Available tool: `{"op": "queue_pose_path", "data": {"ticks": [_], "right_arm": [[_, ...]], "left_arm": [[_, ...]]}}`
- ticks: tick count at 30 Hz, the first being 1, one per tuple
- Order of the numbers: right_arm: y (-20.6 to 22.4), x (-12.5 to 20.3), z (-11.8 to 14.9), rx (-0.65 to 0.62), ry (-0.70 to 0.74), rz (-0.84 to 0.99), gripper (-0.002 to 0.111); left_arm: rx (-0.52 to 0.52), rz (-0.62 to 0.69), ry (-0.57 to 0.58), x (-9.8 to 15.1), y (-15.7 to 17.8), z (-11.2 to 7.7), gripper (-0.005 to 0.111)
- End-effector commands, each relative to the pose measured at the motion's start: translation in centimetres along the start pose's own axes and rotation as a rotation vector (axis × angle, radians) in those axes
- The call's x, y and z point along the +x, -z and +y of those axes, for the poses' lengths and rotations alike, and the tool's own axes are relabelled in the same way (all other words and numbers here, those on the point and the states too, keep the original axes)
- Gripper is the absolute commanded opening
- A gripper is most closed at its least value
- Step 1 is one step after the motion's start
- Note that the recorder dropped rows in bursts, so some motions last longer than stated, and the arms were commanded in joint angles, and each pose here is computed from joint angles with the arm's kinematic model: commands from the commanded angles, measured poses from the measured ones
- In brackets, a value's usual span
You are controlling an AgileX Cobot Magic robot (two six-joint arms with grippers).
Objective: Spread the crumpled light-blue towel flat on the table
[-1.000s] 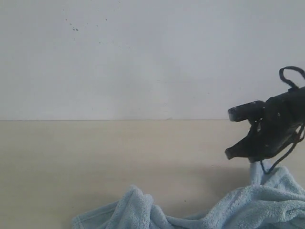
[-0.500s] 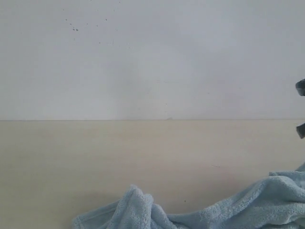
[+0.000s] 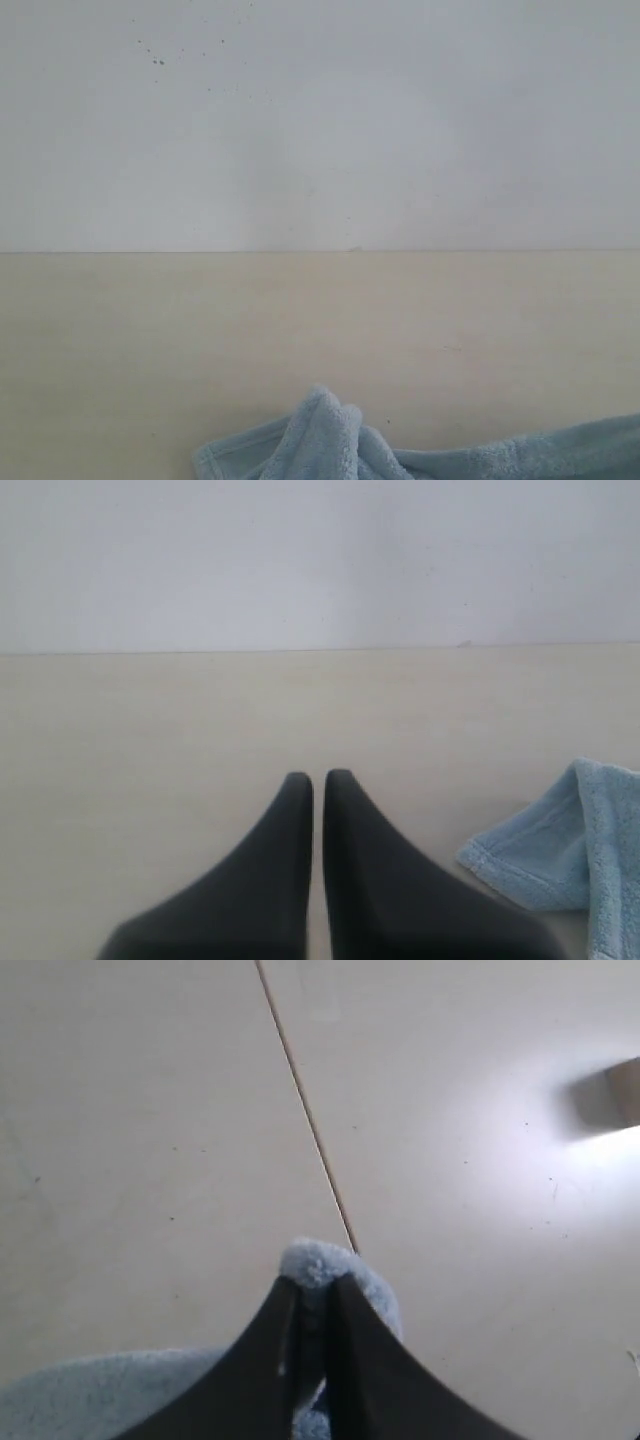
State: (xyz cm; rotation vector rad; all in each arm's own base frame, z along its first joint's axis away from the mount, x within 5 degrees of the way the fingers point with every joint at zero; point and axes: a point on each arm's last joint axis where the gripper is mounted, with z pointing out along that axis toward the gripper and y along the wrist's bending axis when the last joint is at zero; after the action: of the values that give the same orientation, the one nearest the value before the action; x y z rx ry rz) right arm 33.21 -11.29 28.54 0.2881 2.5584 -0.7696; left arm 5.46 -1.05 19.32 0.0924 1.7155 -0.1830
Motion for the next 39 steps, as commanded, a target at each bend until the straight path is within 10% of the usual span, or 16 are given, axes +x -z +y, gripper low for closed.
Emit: {"op": "queue_pose_path", "data": {"ticks": [1,9,18,30,39], "right_arm": [[-1.0,1.9,-0.2,-0.123,0.041,0.083,0.009],[-1.8,3.2,2.3,-0.299,-0.003,0.079,0.069],[1.5,4.0,2.7,-0.485,-0.038,0.065,0.037],[3.7,13.5,4.8,-0.581,0.066,0.163,0.036],[3.0,12.6,6.1,-0.552,0.134,0.05,0.036]], "left_arm": [[0.005,-0.003,0.002,0.1,0.0,0.0,0.004],[0.005,-0.003,0.002,0.1,0.0,0.0,0.004],[0.005,-0.003,0.002,0.1,0.0,0.0,0.004],[0.005,-0.003,0.002,0.1,0.0,0.0,0.004],[0.005,-0.003,0.002,0.1,0.0,0.0,0.004]]}}
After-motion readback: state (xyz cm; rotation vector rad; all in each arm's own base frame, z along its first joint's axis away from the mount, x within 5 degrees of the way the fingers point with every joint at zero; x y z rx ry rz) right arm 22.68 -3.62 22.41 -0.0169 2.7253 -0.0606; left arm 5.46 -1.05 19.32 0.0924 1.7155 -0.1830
